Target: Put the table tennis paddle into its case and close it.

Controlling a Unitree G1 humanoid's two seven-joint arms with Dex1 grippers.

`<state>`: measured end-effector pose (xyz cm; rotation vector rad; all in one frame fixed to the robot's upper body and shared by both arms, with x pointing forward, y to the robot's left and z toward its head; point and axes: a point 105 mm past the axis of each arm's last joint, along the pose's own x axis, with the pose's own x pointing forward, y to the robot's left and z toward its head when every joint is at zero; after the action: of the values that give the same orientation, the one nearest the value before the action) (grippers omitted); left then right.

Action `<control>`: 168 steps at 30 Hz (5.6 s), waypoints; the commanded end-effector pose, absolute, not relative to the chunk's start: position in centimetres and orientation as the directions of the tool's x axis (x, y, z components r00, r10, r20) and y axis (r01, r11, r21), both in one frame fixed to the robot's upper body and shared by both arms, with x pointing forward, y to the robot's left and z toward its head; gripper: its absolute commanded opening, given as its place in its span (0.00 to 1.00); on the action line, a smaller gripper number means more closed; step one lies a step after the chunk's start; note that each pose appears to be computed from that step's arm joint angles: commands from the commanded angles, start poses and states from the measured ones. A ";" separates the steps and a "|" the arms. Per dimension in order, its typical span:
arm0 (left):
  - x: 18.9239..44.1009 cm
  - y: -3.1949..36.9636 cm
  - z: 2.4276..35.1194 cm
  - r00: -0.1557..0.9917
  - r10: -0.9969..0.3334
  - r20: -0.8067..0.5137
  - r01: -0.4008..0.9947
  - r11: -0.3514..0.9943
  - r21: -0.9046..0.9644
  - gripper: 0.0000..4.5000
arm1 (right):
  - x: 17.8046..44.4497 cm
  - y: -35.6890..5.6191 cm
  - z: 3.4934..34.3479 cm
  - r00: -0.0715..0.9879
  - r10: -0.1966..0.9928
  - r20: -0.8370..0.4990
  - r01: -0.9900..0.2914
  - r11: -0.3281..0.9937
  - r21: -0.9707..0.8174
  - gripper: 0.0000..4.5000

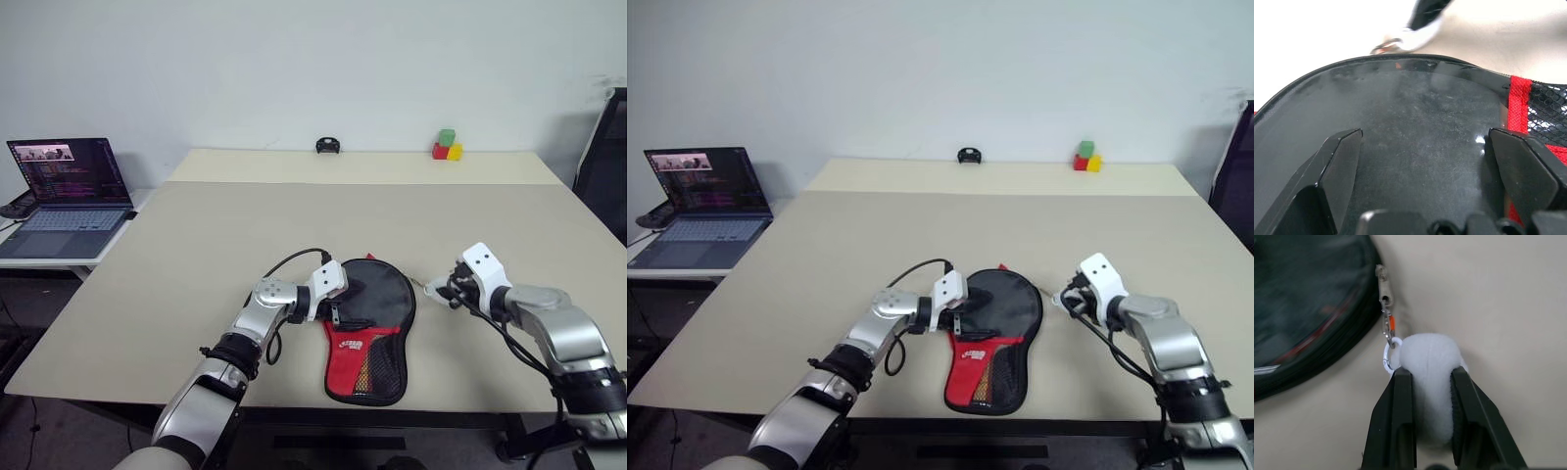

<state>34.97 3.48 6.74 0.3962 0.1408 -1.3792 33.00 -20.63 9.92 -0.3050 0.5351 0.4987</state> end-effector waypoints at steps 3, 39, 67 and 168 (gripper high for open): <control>33.2 5.5 1.3 0.136 -0.861 -0.491 0.990 0.135 0.038 1.00 | 27.8 -19.9 10.1 0.645 0.440 -0.625 -0.606 0.793 -0.068 0.10; 33.1 3.8 1.4 0.097 -0.861 -0.500 0.995 0.087 0.045 1.00 | 13.4 -12.5 6.6 0.068 0.759 -0.648 -0.775 0.449 0.444 0.09; 33.7 3.2 1.7 0.127 -0.864 -0.487 0.992 0.109 0.066 1.00 | 15.7 -13.9 7.3 0.215 0.729 -0.649 -0.725 0.565 0.395 1.00; 33.7 0.1 1.1 0.121 -0.855 -0.504 0.992 0.095 0.077 1.00 | 13.6 -14.5 9.4 0.050 0.664 -0.746 -0.981 0.174 0.089 0.01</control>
<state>34.57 -1.58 6.13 0.3822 0.1612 -1.4725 14.86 -15.48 8.85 -0.5258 0.7701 1.2604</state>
